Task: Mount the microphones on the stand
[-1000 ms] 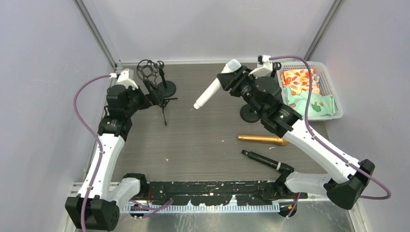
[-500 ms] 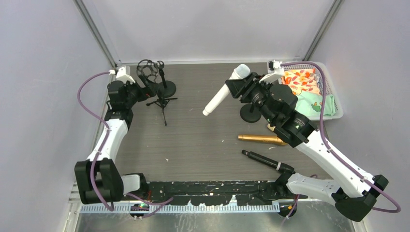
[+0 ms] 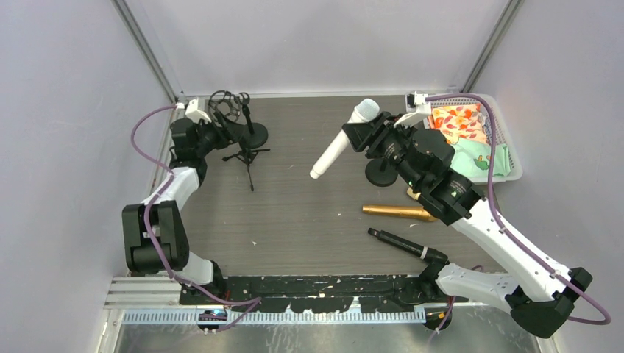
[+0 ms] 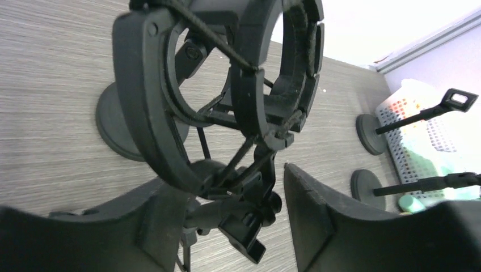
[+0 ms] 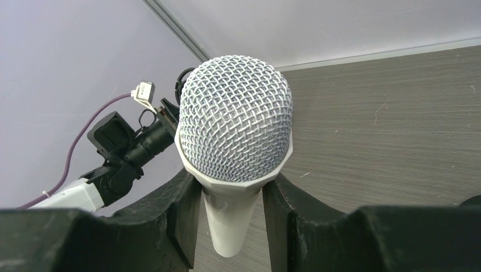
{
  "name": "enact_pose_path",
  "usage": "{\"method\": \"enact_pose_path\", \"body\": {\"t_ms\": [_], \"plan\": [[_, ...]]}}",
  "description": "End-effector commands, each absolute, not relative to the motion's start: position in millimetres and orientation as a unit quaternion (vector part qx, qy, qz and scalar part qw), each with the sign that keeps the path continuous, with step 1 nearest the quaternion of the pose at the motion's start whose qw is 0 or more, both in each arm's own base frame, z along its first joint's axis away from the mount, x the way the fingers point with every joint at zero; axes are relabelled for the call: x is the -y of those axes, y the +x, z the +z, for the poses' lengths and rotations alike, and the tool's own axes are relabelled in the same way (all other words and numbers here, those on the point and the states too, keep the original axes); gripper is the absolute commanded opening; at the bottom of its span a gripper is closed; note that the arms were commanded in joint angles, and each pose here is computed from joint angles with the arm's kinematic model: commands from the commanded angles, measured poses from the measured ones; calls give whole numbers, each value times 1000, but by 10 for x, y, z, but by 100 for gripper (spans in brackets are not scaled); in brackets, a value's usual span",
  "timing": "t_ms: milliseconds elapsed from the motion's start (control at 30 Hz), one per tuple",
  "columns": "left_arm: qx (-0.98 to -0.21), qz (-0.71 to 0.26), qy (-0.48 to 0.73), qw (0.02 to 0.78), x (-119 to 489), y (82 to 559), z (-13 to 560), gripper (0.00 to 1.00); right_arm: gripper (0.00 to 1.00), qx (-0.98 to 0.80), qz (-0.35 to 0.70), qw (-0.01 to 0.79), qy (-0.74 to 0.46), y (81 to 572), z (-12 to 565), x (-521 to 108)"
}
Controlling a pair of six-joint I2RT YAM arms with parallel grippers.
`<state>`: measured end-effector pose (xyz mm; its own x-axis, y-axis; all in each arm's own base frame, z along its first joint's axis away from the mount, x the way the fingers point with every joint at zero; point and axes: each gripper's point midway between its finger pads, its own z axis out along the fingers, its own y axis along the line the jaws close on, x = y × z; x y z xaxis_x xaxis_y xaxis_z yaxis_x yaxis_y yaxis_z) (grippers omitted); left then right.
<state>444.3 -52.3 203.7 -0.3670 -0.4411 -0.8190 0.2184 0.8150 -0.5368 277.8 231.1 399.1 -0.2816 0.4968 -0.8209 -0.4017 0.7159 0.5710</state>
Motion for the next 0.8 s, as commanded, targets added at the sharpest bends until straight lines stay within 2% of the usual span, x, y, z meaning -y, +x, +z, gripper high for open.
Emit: {"method": "enact_pose_path", "body": {"t_ms": [0, 67, 267, 433, 767], "plan": [[-728, -329, -37, 600, 595, 4582, 2456, 56, 1, -681, 389, 620, 31, 2717, 4205, -2254], [-724, -339, -34, 599, 623, 4588, 2468, 45, 1, -680, 391, 620, 29, 2714, 4203, -2261], [-721, -354, -27, 596, 696, 4475, 2497, 23, 1, -674, 390, 627, 23, 2733, 4127, -2277], [-720, -374, -1, 585, 1051, 4278, 2552, 2, 1, -649, 374, 663, 12, 2797, 4081, -2236], [-716, -435, 62, 543, 1882, 3672, 2591, 1, 1, -590, 350, 728, -25, 2796, 4178, -2163]]}}
